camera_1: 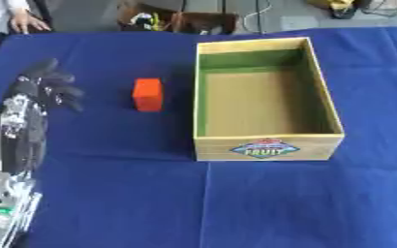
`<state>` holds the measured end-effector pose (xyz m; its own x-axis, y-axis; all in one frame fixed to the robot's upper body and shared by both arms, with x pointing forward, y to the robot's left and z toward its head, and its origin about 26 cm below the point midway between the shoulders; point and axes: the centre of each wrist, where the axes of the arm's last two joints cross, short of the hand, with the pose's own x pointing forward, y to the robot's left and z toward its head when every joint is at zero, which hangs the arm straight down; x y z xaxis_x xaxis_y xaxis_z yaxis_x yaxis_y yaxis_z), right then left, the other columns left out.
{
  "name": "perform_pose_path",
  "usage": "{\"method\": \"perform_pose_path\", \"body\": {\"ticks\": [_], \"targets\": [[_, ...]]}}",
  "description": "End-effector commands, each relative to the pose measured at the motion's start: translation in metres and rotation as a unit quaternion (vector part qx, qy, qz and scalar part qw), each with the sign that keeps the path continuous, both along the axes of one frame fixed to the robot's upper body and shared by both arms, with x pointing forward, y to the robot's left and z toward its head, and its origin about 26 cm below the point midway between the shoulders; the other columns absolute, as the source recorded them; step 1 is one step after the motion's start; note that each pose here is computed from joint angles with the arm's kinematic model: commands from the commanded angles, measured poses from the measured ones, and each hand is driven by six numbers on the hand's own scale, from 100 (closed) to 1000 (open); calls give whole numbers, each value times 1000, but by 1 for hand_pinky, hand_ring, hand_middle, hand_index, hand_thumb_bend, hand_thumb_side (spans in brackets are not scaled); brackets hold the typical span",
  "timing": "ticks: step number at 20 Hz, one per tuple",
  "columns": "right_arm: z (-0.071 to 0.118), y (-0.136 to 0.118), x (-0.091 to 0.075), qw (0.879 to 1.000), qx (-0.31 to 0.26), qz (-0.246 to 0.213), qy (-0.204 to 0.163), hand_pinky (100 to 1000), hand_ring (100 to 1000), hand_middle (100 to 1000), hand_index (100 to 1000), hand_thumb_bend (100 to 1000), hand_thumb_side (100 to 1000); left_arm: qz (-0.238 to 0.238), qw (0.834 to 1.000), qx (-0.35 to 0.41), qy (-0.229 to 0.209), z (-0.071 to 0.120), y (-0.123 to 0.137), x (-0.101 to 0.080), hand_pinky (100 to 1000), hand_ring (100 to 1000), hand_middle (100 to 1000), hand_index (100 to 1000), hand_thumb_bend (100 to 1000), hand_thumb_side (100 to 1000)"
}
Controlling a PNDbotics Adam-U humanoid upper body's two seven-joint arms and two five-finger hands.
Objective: Pick up objects on the table and place them in the box.
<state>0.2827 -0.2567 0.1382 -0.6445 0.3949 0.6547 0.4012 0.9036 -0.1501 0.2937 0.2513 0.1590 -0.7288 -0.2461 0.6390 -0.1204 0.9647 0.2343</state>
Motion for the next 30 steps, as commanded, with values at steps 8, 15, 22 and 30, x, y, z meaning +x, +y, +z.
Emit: {"method": "perform_pose_path", "body": {"ticks": [8, 15, 22, 30], "targets": [[4, -2, -2, 1000, -4, -3, -3, 809, 957, 720, 959, 100, 985, 51, 990, 121, -52, 49, 11, 10, 479, 607, 654, 868, 100, 725], [3, -2, -2, 1000, -6, -1, 0, 810, 957, 720, 959, 100, 984, 111, 947, 297, -56, 88, 16, 32, 509, 641, 685, 890, 100, 514], [1, -2, -3, 1000, -8, -2, 5, 810, 957, 719, 960, 100, 985, 122, 883, 453, -26, 117, 17, 53, 623, 760, 781, 961, 100, 498], [-1, -1, -4, 1000, -17, 0, 9, 810, 957, 719, 959, 100, 984, 63, 777, 625, 35, 146, 20, 84, 716, 859, 879, 1000, 100, 732]]}}
